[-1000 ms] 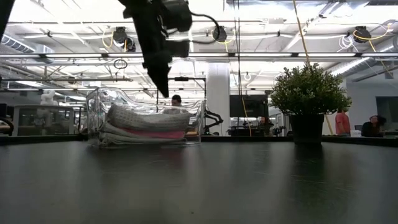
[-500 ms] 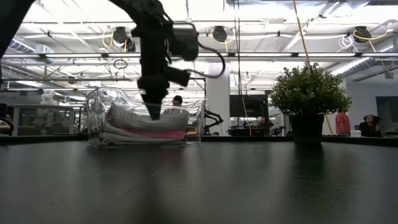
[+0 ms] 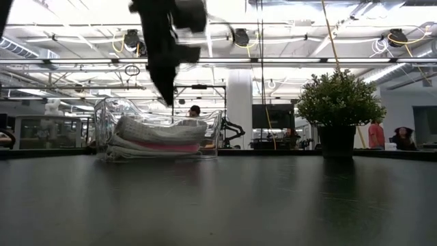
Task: Fold microfiber towels
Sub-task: Return to Home Position
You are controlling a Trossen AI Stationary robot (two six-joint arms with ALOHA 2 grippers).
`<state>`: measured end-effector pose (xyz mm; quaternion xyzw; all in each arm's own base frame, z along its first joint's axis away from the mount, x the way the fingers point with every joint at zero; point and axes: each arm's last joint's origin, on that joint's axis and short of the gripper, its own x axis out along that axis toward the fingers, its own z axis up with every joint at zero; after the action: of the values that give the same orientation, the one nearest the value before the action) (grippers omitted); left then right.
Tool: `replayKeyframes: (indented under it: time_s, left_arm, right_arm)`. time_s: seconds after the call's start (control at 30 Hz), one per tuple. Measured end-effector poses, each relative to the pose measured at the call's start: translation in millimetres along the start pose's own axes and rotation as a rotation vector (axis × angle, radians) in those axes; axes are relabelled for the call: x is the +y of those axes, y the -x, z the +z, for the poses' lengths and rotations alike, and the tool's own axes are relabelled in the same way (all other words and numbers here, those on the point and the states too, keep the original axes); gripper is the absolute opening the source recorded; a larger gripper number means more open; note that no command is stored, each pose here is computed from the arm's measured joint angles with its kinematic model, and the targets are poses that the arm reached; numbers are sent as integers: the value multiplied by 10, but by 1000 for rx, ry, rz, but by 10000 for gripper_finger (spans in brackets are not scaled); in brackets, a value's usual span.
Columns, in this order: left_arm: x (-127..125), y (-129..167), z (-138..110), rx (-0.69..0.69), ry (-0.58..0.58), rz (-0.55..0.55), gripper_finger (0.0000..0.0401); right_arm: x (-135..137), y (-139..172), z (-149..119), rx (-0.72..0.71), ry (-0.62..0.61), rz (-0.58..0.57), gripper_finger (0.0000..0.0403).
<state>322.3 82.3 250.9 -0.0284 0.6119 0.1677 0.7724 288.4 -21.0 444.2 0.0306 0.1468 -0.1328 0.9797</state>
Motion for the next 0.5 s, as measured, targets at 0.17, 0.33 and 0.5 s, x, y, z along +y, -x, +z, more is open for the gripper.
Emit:
replayKeyframes:
  time_s: [0.17,0.33,0.5]
  left_arm:
    - [-55,538,-228,-91,98,67,2]
    - [-172,992,-650,-75,190,155,2]
    - [-316,1479,-1120,-230,278,154,1]
  right_arm:
    - [8,-109,-174,54,5,-4,0]
    - [22,-167,-288,86,15,3,0]
    - [121,-112,-310,105,102,127,0]
